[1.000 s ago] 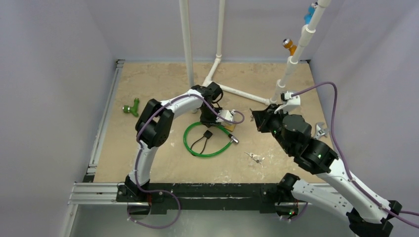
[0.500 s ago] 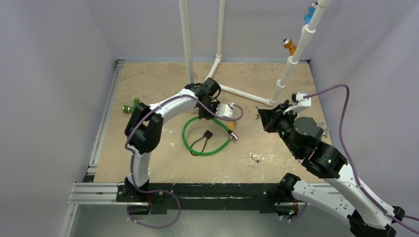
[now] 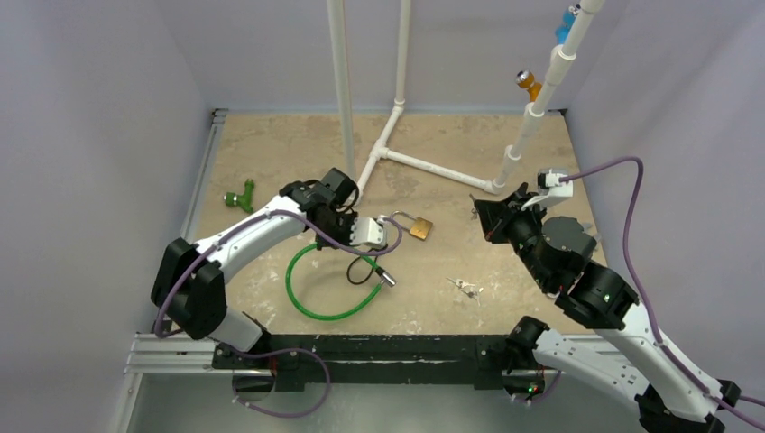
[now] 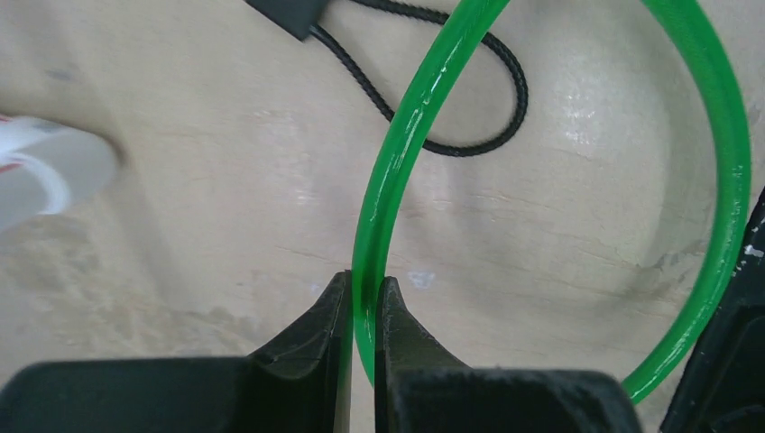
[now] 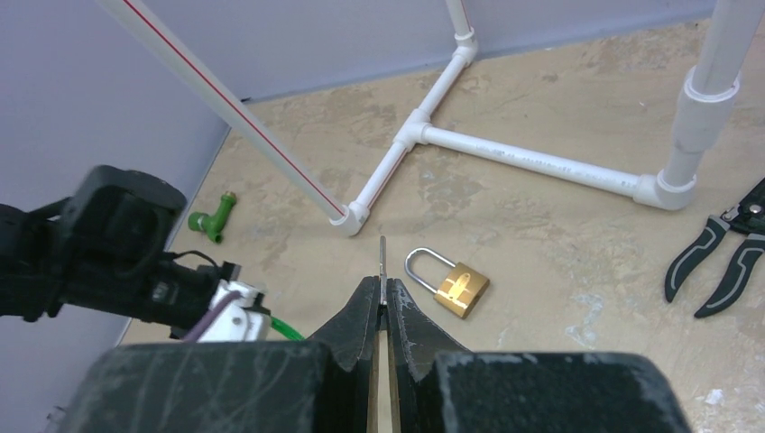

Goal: Unlock with the key
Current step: Place the lock at the center of the board.

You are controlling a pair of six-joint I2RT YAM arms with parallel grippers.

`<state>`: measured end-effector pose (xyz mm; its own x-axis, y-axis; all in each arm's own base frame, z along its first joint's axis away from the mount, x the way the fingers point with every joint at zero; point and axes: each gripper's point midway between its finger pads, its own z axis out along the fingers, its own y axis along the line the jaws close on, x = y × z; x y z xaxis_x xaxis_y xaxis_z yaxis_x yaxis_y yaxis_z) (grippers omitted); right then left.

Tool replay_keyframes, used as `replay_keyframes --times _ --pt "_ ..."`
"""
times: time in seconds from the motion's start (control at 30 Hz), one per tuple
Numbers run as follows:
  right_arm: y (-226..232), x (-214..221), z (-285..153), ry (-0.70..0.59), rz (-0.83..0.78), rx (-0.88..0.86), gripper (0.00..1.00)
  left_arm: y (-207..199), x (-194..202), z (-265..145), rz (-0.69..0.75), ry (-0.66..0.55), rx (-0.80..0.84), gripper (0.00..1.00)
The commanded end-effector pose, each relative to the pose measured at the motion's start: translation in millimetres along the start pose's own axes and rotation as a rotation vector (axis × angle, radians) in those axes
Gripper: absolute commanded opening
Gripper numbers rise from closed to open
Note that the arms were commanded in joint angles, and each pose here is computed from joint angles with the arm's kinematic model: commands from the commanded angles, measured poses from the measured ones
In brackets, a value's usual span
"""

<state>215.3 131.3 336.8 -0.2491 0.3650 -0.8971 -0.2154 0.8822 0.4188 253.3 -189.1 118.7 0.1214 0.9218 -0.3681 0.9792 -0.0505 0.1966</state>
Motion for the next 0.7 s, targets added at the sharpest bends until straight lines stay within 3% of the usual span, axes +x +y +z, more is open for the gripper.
replay_keyframes --times 0.0,0.23,0.4,0.57,0.67 --pt "5.1 -17.7 -3.1 -0.046 0.025 -0.012 0.0 3.8 13.2 19.1 -0.051 0.062 0.01 0.0" --pt "6.9 -18.7 -2.3 -0.05 0.034 -0.017 0.0 23.8 4.6 43.0 -0.119 0.079 0.006 0.0" --pt "4.1 -23.2 -4.6 -0.061 0.027 -0.004 0.0 5.2 34.5 62.8 -0.108 0.187 0.064 0.27" --pt "3.3 -23.8 -3.5 -0.061 0.018 0.004 0.0 -1.9 36.3 67.6 -0.076 0.171 0.089 0.6" --pt "4.8 -22.3 -1.4 -0.058 0.015 0.0 0.0 7.5 20.0 65.5 -0.067 0.131 0.089 0.62"
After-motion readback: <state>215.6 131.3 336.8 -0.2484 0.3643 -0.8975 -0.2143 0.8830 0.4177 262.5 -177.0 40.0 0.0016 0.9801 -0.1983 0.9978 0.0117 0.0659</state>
